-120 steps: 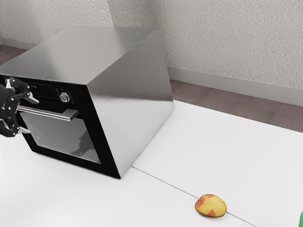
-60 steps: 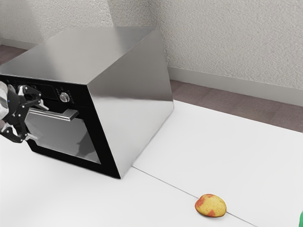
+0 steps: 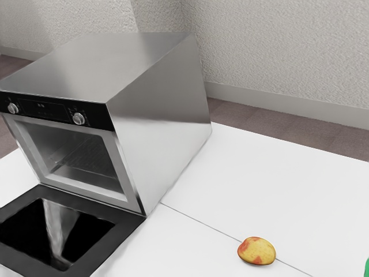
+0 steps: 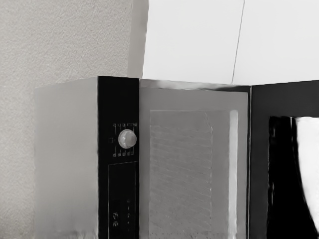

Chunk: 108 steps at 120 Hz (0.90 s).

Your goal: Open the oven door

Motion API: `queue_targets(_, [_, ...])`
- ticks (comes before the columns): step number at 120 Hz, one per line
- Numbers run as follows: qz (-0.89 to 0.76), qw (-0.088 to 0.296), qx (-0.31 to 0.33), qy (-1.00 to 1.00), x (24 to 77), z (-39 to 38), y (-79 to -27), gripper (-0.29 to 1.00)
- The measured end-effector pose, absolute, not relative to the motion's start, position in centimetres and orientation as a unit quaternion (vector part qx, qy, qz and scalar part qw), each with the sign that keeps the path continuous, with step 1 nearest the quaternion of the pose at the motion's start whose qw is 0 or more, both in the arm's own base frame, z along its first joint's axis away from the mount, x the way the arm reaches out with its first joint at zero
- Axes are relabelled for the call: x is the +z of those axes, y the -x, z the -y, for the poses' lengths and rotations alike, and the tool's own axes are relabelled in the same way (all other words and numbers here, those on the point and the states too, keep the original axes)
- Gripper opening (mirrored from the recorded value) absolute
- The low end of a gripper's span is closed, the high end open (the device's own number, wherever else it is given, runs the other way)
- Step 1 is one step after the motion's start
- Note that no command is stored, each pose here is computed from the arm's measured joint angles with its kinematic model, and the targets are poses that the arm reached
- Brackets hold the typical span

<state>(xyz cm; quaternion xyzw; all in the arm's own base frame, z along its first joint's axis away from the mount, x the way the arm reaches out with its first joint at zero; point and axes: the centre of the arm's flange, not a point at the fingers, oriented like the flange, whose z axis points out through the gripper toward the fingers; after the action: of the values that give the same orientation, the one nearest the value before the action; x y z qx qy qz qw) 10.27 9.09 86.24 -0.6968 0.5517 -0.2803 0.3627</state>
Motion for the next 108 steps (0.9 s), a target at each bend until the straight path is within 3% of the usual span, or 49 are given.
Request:
queue_targets(5, [-0.553,0.339,-0.269,0.712,92.8,-9.1,-19.5,0.70])
queue_targets(10, [-0.570,0.294,-0.253,0.724,93.7,-7.7,-29.6,0.70])
queue_targets(15, [-0.580,0.230,-0.216,0.751,90.1,-5.8,-40.1,0.70])
queue_targets(21, [-0.576,0.173,-0.184,0.777,86.1,-3.8,-48.1,0.70])
queue_targets(36, [-0.561,0.057,-0.099,0.820,74.7,1.2,-57.6,0.70])
queue_targets(45, [-0.525,0.018,-0.062,0.849,70.4,0.8,-59.6,0.70])
queue_targets(60, [-0.452,-0.012,-0.039,0.891,68.7,-0.3,-59.4,0.70])
queue_targets(108, [-0.264,-0.025,-0.013,0.964,68.1,-0.4,-58.8,0.70])
